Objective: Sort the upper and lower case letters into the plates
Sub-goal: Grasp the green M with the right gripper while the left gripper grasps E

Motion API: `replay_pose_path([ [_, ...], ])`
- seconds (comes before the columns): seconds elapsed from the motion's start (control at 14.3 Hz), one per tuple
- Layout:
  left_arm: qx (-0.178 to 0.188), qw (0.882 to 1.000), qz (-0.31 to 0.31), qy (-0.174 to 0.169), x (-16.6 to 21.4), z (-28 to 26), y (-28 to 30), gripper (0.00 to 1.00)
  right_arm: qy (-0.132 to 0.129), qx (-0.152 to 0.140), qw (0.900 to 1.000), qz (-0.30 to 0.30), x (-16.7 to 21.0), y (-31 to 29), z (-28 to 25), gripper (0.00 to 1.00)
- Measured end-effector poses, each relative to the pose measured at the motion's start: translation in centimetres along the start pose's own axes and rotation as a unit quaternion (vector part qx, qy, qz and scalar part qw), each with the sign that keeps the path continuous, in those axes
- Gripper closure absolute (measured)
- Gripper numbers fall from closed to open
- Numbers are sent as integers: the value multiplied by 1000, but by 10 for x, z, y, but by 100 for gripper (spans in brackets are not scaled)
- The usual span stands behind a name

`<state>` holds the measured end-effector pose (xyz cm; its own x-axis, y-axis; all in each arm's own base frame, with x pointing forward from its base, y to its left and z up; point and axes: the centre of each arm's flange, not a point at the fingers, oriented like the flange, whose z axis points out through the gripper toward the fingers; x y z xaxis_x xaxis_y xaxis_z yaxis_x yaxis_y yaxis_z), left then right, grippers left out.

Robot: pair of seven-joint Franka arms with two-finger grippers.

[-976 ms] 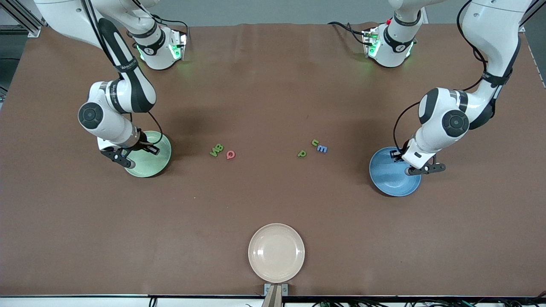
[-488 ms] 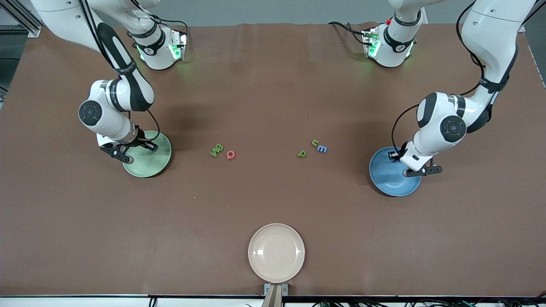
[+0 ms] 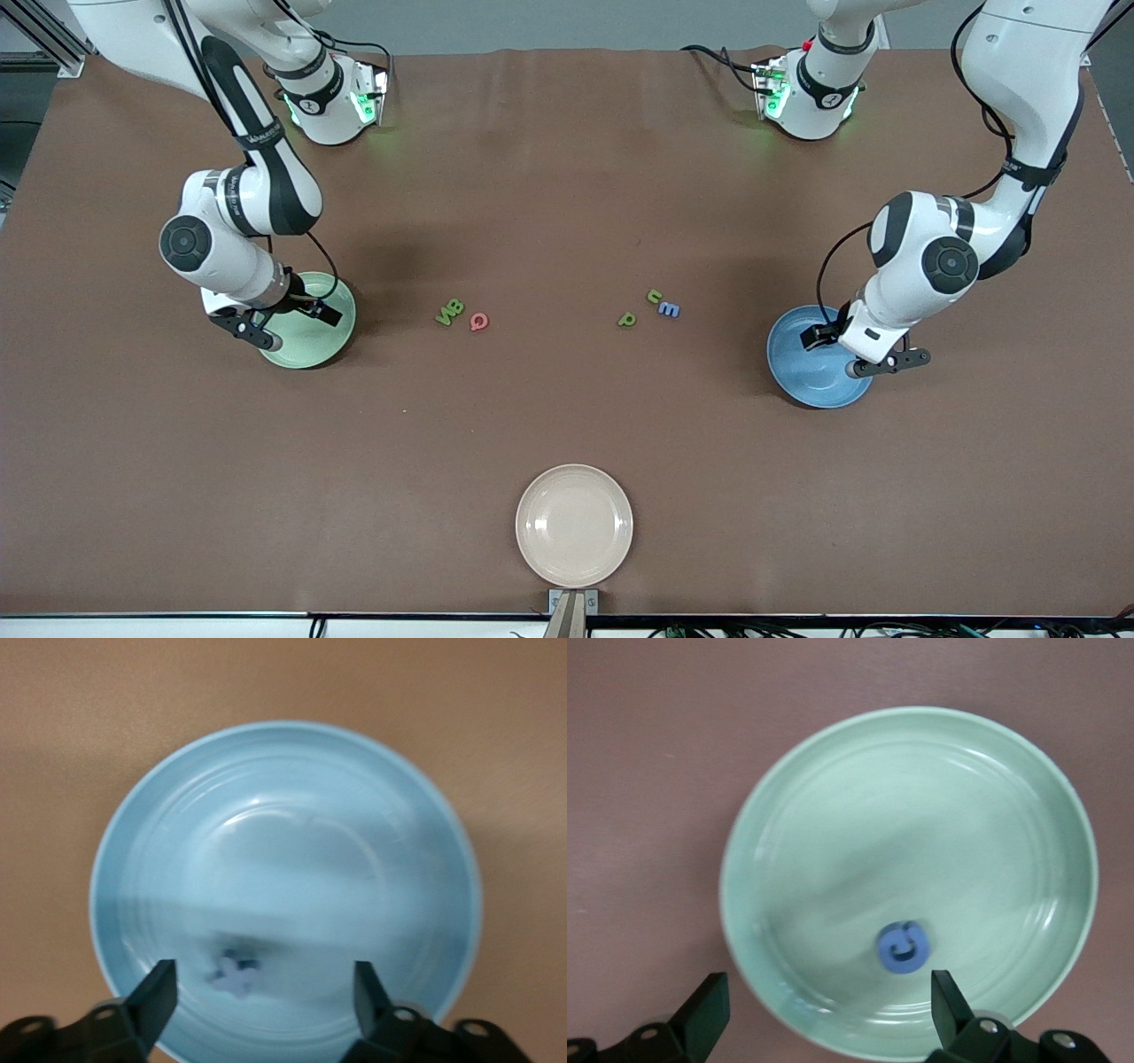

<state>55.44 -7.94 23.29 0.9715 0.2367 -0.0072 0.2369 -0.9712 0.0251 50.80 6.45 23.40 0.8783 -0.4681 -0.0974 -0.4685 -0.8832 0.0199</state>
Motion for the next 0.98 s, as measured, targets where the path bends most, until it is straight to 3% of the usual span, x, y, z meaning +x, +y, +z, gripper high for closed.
replay_pose_path([
  [0.21, -17, 992, -122, 0, -24, -12, 56, 0, 13, 5, 1000, -2, -29, -51, -7, 0],
  [0.49, -28, 957, -290, -11, -69, -18, 131, 0, 32, 26, 998, -46, -76, -114, 6, 0],
  [0.91, -14, 920, -389, -38, -134, 3, 206, 0, 32, 24, 999, -35, -103, -162, 45, 3],
  [0.98, -9, 916, -398, -44, -140, 10, 211, 0, 31, 23, 999, -37, -106, -167, 49, 7],
])
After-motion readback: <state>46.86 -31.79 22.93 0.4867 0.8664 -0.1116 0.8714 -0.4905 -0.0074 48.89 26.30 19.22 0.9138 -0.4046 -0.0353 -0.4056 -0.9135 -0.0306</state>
